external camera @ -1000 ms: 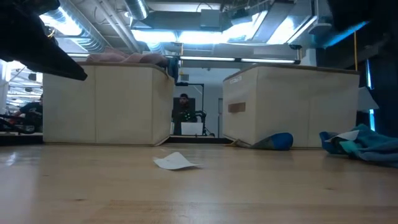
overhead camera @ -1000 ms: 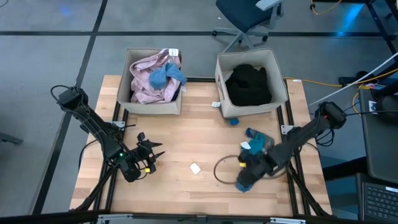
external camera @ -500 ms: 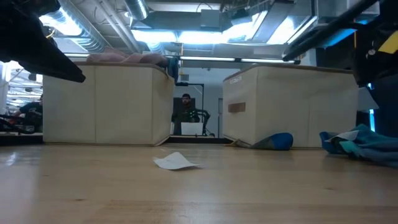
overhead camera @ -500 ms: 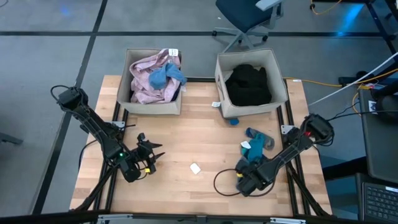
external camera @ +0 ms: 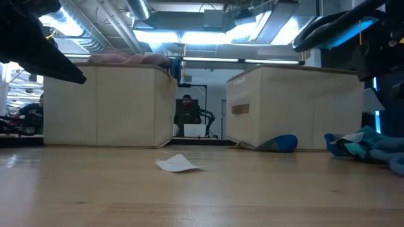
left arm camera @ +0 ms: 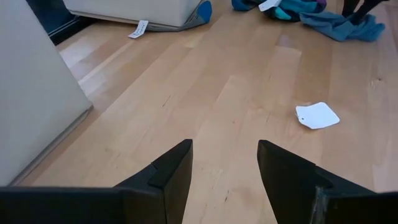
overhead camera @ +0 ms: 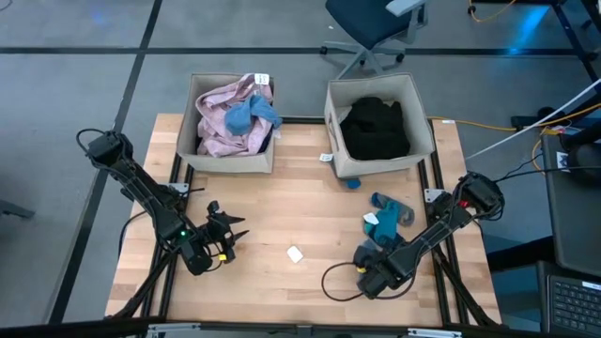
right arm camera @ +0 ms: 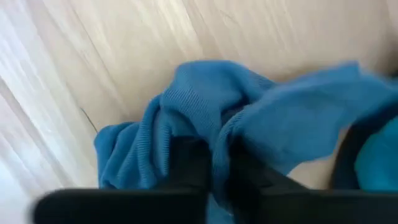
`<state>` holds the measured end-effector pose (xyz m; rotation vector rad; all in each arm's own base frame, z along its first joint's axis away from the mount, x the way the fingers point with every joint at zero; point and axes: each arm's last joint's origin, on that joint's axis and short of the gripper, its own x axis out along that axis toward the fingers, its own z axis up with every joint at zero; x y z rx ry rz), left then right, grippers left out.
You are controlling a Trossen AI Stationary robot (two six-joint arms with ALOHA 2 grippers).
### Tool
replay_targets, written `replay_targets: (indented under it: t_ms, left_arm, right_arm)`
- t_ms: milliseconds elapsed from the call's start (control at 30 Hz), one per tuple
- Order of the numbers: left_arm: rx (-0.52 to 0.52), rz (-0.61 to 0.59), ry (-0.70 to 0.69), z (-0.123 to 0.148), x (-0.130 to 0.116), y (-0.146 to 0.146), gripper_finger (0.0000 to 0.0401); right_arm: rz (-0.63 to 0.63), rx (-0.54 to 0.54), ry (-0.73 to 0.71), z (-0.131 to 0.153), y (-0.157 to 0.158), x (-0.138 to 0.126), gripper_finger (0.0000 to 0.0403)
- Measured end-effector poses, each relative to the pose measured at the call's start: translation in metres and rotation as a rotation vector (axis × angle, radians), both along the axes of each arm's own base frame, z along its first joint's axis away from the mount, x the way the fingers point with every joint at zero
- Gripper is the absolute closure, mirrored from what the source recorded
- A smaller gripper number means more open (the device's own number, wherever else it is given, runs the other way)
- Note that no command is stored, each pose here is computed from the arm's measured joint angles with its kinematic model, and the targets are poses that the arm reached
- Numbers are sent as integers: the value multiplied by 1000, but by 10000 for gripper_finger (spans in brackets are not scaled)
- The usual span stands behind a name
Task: Sort clothes
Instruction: Put the blue sock into the left brown laundry organizer
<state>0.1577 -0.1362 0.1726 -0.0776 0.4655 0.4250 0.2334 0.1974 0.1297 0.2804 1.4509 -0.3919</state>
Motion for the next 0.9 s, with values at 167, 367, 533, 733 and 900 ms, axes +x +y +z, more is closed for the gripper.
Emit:
replay_targets:
  t_ms: [167, 367, 533, 733, 900]
  left_arm:
    - [6, -3, 3, 0, 0, 0, 229]
    - [6, -4, 3, 0, 0, 0, 229]
    - [6, -4, 3, 0, 0, 0, 229]
    - [5, -4, 2, 0, 0, 0, 229]
    - [6, -5, 3, 0, 0, 0, 229]
  right_arm:
    - [40, -33, -30, 4, 1, 3, 377]
    - [173, -82, -156, 30, 9, 22, 392]
    - [265, -98, -221, 52, 6, 44, 387]
    - [382, -151, -270, 70, -12, 70, 397]
    - [466, -192, -332, 84, -35, 96, 394]
